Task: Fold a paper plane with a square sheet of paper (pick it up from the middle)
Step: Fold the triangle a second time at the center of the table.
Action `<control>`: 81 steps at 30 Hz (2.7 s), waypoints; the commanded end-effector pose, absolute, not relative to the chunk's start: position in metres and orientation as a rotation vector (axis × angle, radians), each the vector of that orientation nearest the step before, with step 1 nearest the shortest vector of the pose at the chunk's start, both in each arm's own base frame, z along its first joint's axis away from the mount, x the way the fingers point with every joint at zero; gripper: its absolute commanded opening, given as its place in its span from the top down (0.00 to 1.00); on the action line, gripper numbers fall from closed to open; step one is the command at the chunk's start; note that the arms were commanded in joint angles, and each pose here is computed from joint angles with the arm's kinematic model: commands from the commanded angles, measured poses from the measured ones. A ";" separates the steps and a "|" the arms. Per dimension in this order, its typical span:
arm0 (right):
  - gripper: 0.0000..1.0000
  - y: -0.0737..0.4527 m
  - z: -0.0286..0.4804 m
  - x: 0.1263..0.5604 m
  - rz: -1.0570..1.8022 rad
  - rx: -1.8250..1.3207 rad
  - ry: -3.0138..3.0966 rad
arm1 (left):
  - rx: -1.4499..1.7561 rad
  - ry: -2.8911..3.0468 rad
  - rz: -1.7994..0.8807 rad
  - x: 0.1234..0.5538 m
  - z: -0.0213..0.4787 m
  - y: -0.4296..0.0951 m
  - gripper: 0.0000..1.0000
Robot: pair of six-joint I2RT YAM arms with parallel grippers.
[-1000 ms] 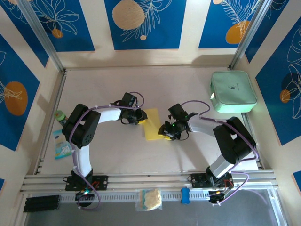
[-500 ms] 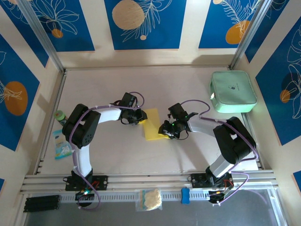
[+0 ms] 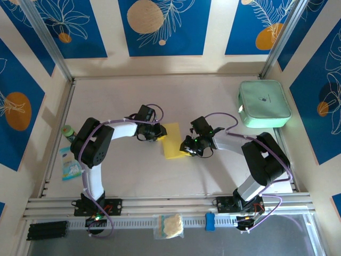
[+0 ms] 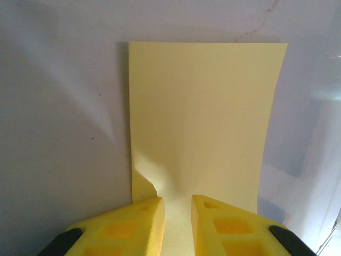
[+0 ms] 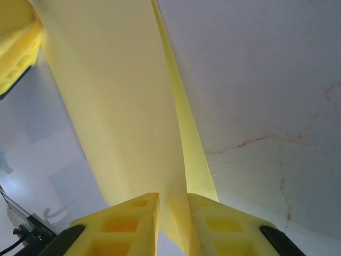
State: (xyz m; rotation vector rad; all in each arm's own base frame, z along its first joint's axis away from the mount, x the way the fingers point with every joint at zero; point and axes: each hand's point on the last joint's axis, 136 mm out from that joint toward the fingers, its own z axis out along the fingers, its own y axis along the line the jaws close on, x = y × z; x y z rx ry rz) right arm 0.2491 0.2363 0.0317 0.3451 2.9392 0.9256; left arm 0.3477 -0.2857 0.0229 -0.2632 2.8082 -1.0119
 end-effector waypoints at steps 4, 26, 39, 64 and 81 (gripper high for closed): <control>0.83 0.235 0.039 0.252 0.931 0.362 2.933 | -0.295 2.906 -0.903 0.333 -0.003 -0.269 0.76; 1.00 0.245 0.053 0.257 0.918 0.284 2.913 | -0.182 2.748 -0.932 0.372 0.039 -0.277 0.66; 1.00 0.286 0.069 0.273 1.120 0.127 2.846 | -0.208 2.813 -0.914 0.363 0.018 -0.273 0.73; 1.00 0.309 0.040 0.298 1.049 0.246 2.833 | -0.212 2.851 -0.883 0.356 0.009 -0.269 0.77; 1.00 0.307 0.028 0.302 0.999 0.273 2.862 | -0.212 2.855 -0.880 0.355 0.009 -0.268 0.77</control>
